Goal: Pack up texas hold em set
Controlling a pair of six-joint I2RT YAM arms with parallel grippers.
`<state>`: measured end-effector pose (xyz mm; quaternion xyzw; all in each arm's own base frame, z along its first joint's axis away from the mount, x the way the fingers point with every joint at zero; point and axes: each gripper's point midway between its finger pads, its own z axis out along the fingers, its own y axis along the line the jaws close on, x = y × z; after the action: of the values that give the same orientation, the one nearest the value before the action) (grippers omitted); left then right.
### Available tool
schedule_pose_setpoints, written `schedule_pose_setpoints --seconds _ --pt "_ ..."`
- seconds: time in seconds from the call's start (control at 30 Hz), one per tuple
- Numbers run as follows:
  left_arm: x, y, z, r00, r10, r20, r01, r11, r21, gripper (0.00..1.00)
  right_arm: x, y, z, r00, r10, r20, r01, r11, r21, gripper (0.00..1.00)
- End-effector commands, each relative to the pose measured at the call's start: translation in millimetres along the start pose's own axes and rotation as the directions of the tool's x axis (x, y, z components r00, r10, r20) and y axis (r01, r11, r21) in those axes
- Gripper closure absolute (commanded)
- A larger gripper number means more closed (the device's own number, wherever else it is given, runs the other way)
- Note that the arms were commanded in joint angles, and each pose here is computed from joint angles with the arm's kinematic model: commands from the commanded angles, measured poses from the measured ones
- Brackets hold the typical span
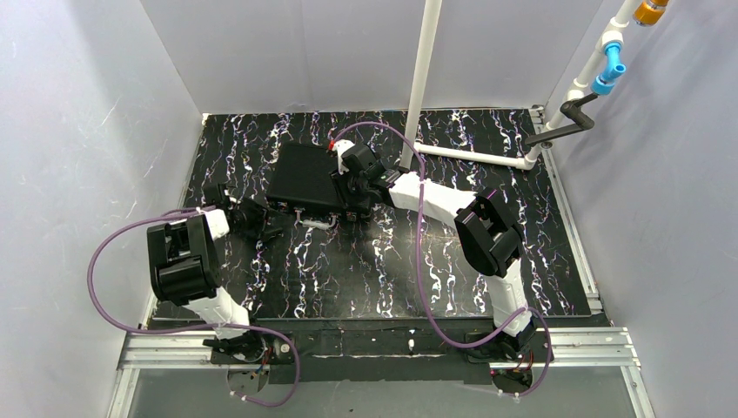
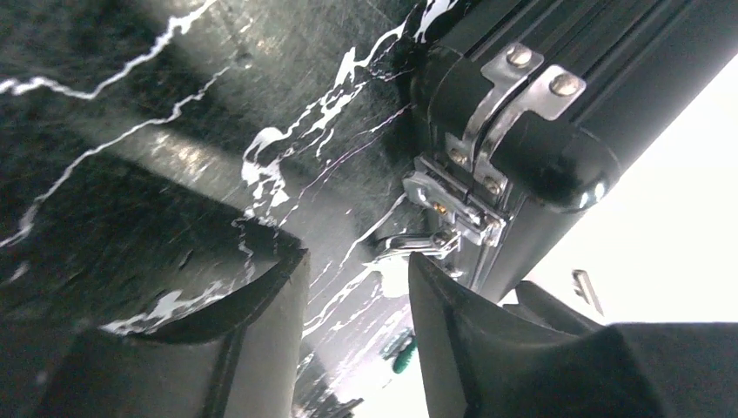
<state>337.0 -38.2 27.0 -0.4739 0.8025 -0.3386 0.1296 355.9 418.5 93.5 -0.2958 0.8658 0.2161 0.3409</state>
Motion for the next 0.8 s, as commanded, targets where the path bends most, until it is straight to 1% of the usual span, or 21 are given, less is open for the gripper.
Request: schedule_pose_setpoints --seconds 0.0,0.17,0.3,0.43,0.53,0.63,0.77 --pt "-4.7 27.7 -15.9 0.994 0.09 0.067 -0.079 0.984 -0.161 0.54 86.7 -14.5 8.4 0.96 0.021 -0.28 -0.009 0.999 0.044 0.59" --pt "5.5 16.6 -35.1 0.969 0.235 0.077 -0.219 0.96 -0.175 0.51 85.1 -16.8 3.7 0.959 0.021 -0.282 -0.005 0.998 0.058 0.59" --pt "23.1 2.9 -49.3 0.928 0.363 0.086 -0.345 0.923 -0.17 0.47 79.5 -17.4 -3.5 0.961 0.014 -0.275 0.004 0.998 0.066 0.58" --pt "36.3 -13.0 -60.9 0.879 0.468 0.09 -0.45 0.878 -0.166 0.46 72.0 -17.3 -12.7 0.963 0.012 -0.268 0.008 0.997 0.073 0.58" --pt "52.6 -34.1 -72.5 0.817 0.571 0.084 -0.556 0.818 -0.149 0.45 60.8 -15.7 -25.9 0.969 0.011 -0.247 0.009 0.997 0.076 0.57" --pt "86.5 -58.0 -83.2 0.731 0.678 0.077 -0.674 0.735 -0.07 0.41 48.5 -15.2 -46.4 0.975 0.017 -0.22 0.003 0.996 0.091 0.55" --pt "135.2 -73.2 -98.5 0.619 0.781 0.079 -0.784 0.62 0.011 0.38 37.7 -20.5 -90.2 0.986 0.036 -0.163 -0.014 0.991 0.133 0.51"
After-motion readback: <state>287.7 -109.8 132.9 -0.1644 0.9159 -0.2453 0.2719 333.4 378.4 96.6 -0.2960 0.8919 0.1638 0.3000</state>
